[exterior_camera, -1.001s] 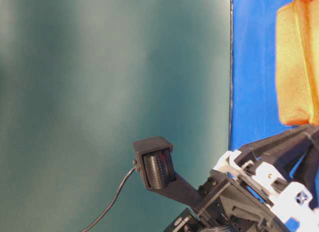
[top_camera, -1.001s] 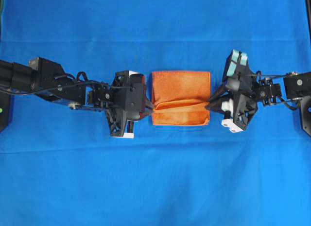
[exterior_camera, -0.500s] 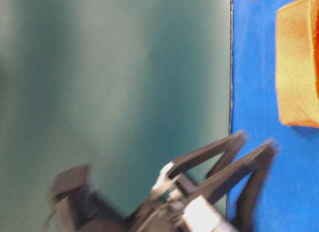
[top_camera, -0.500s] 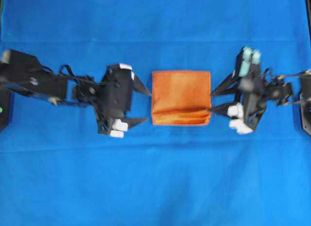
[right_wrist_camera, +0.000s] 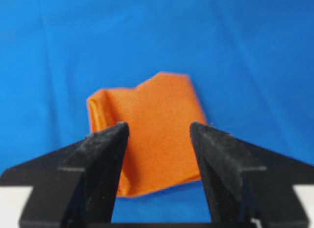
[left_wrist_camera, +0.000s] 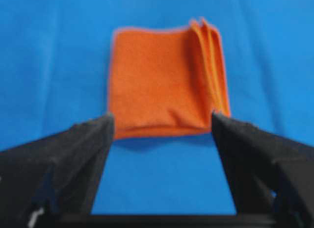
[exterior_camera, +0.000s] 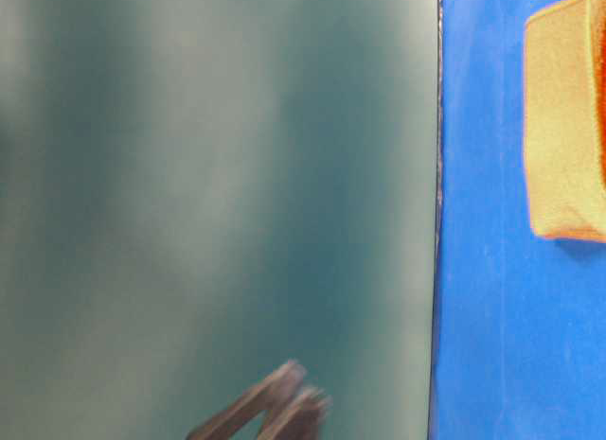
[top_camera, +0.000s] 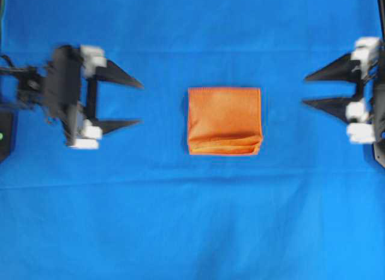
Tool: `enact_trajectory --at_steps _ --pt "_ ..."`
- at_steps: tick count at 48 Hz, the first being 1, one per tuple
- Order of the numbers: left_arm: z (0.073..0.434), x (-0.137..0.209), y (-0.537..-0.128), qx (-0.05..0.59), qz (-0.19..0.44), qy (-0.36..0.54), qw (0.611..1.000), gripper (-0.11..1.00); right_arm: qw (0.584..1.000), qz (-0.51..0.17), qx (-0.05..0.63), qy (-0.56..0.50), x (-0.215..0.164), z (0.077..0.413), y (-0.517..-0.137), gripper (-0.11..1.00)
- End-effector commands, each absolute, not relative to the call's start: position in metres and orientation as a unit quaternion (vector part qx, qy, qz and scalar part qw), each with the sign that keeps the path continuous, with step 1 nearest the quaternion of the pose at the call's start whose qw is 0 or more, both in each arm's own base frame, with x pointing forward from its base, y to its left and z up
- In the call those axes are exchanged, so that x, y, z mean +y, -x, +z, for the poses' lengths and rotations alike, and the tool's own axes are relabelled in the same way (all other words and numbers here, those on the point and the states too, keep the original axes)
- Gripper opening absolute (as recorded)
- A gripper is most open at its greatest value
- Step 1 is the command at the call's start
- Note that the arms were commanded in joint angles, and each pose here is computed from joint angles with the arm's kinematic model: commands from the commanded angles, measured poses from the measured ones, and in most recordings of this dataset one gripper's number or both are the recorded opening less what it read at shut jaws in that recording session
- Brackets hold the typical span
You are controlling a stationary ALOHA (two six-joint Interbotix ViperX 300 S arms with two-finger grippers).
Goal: Fold the orange towel.
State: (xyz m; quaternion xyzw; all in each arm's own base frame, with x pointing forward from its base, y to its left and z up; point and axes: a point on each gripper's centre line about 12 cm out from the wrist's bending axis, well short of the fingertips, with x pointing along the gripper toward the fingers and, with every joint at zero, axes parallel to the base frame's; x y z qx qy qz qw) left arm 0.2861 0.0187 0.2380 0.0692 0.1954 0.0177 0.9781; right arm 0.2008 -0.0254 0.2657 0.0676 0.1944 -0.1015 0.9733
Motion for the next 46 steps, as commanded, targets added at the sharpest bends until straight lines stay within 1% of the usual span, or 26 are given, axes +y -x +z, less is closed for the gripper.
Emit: enact_trajectory --at_steps 1,10,19,27,32,46 --pt "0.252 0.022 -0.271 0.159 0.029 -0.064 0.985 0.74 0.976 -0.107 0.179 -0.053 -0.027 0.274 -0.192 0.58" --pt "0.261 0.020 -0.235 0.118 0.036 -0.056 0.991 0.74 0.980 -0.103 0.163 -0.045 -0.026 0.263 -0.177 0.58" --pt "0.255 0.018 -0.201 0.090 0.039 -0.055 0.994 0.74 0.982 -0.102 0.151 -0.052 -0.027 0.242 -0.166 0.58" --pt "0.244 0.015 -0.179 0.101 0.038 -0.042 0.993 0.73 0.984 -0.100 0.139 -0.057 -0.027 0.229 -0.162 0.58" --pt "0.236 0.014 -0.169 0.122 0.037 -0.030 0.991 0.73 0.985 -0.094 0.136 -0.058 -0.026 0.225 -0.161 0.58" --pt "0.233 0.014 -0.160 0.114 0.039 -0.019 0.993 0.73 0.984 -0.092 0.138 -0.058 -0.025 0.223 -0.163 0.58"
